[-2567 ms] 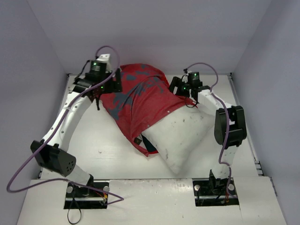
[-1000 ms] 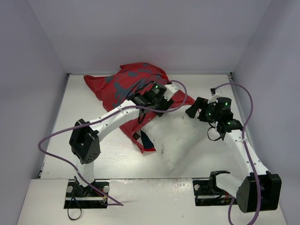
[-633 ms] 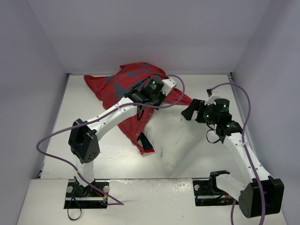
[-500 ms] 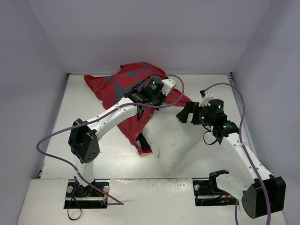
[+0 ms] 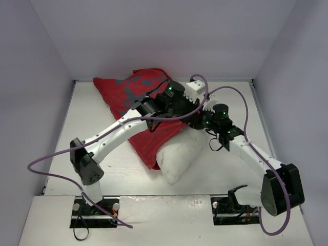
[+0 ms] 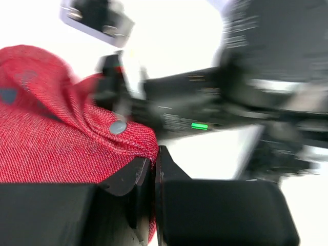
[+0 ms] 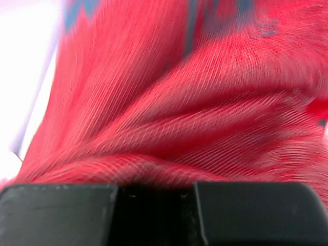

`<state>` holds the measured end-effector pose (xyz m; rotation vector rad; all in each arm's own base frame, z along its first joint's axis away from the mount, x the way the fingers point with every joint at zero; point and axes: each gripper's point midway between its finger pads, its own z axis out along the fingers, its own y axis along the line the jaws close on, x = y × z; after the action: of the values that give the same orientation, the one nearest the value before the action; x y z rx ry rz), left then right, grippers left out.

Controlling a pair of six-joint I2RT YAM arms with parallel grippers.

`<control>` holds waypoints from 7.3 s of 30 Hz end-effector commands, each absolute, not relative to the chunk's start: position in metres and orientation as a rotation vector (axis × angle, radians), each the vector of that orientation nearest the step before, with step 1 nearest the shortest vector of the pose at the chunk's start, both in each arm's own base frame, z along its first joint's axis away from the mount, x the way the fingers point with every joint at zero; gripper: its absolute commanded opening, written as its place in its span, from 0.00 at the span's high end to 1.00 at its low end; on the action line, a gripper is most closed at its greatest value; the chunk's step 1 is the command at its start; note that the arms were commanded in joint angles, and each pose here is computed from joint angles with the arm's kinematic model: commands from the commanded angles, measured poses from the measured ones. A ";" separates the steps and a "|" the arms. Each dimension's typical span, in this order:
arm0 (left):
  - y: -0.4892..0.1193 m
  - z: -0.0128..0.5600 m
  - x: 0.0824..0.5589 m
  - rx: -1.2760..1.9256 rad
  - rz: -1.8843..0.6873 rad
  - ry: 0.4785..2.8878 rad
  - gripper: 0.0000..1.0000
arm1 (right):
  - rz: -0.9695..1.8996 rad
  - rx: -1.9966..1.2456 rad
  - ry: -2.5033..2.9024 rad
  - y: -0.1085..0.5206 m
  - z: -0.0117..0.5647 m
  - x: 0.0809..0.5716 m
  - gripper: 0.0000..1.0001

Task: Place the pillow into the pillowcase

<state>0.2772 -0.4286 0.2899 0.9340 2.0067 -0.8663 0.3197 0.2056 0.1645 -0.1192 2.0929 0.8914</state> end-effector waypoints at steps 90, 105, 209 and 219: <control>-0.334 0.299 0.210 0.609 -0.716 2.060 0.75 | 1.009 -0.193 1.763 0.309 0.182 0.362 1.00; -0.247 0.173 0.219 0.672 -0.229 2.258 0.22 | 1.018 -0.266 1.764 0.313 0.202 0.358 0.97; -0.102 0.265 0.326 -0.237 -0.063 2.179 0.18 | 0.575 -0.839 1.640 0.296 0.259 0.318 0.00; -0.027 0.216 0.304 -0.606 -0.049 2.247 0.17 | 0.286 -1.178 1.587 0.385 0.210 0.309 0.00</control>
<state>0.3103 -0.0311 0.2197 -0.5160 2.2557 0.0090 0.2786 0.3935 0.2092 -1.1844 1.6008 0.4587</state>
